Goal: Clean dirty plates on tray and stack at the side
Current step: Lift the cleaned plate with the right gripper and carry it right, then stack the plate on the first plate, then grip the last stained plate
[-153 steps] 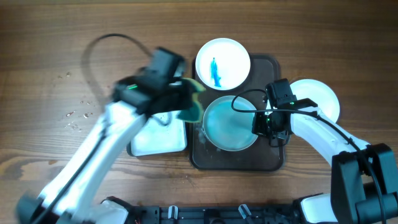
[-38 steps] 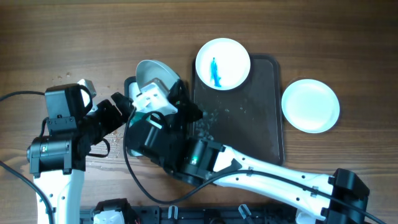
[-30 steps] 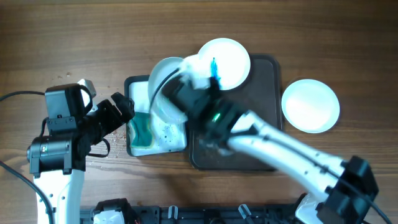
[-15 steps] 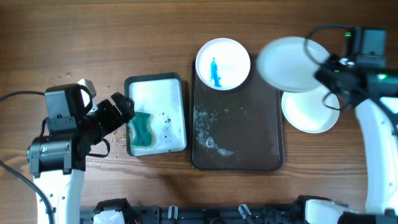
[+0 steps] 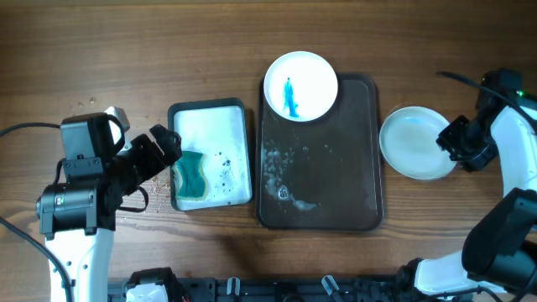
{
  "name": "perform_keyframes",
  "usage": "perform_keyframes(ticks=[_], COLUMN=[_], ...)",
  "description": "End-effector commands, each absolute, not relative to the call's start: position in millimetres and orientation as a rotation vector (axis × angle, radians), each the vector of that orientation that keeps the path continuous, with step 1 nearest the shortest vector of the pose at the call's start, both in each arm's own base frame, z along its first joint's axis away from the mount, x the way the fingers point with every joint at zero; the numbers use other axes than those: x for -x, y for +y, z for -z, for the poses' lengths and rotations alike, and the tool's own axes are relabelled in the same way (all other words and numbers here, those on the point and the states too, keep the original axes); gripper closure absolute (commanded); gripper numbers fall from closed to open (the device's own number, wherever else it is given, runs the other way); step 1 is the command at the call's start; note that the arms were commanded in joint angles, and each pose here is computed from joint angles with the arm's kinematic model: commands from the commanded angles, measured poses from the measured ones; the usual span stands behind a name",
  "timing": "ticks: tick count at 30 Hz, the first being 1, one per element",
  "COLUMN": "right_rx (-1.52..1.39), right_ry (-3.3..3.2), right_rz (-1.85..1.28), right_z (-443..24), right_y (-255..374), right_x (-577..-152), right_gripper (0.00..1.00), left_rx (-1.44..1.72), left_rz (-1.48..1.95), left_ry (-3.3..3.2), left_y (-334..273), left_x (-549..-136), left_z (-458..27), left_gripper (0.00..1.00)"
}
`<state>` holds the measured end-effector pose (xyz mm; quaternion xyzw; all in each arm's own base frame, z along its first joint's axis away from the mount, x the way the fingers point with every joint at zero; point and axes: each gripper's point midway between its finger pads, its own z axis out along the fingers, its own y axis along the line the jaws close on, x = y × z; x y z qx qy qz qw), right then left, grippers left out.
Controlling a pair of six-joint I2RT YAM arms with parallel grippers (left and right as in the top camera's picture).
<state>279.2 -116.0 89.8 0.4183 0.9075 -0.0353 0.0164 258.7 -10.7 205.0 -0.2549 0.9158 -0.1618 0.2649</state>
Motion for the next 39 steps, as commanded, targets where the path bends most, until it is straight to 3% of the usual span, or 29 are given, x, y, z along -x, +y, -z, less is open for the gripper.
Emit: perform_keyframes(ticks=[1, 7, 11, 17, 23, 27, 29, 30, 31, 32, 36, 39], right_rx=[-1.123, -0.464, -0.047, 0.013, 0.083, 0.098, 0.102, 0.102, 0.103, 0.1, 0.017, -0.016], right_ry=[2.712, 2.546, 2.473, 2.533, 2.571, 2.59, 2.606, 2.618, 2.625, 2.631, 2.659, 2.598], right_rz=[0.041, -0.381, -0.434, -0.1, -0.064, -0.119, -0.138, -0.135, -0.132, -0.132, -0.146, -0.166], right_z=[-151.2, -240.5, -255.6, -178.2, -71.9, -27.7, -15.8, -9.8, -8.8, -8.5, -38.7, -93.3], right_y=[-108.8, 6.3, 79.1, 92.2, 104.3, 115.2, 118.2, 117.8, 117.3, 117.1, 112.8, 109.8], right_x=[-307.3, -349.4, -366.2, -417.9, -480.0, -492.6, -492.5, -491.3, -489.8, -488.5, -472.8, -463.3], right_gripper=[0.46, 0.5, 0.5, 0.39, 0.34, 0.35, 0.42, 0.56, 0.81, 0.96, 0.96, 0.96], left_rx=[0.68, 0.68, 0.68, 0.68, 0.68, 0.68, 0.68, 0.68, 0.68, 0.68, 0.68, 0.68], left_rz=[0.414, 0.414, 0.414, 0.414, 0.414, 0.414, 0.414, 0.414, 0.414, 0.414, 0.414, 0.414], left_ry=[2.461, 2.461, 2.461, 2.461, 2.461, 2.461, 2.461, 2.461, 2.461, 2.461, 2.461, 2.461], left_y=[-6.6, -6.6, -6.6, -6.6, -6.6, -6.6, -6.6, -6.6, -6.6, -6.6, -6.6, -6.6], left_x=[-260.6, -260.5, -260.5, -260.5, -260.5, -260.5, -260.5, -260.5, -260.5, -260.5, -260.5, -260.5], left_z=[-209.5, -209.6, -209.6, -209.6, -209.6, -209.4, -209.6, -209.4, -209.6, -209.3, -209.6, -209.3], left_gripper=[0.0, 0.0, 0.0, 0.0, 0.0, 0.0, 0.0, 0.0, 0.0, 0.0, 0.0, 0.0])
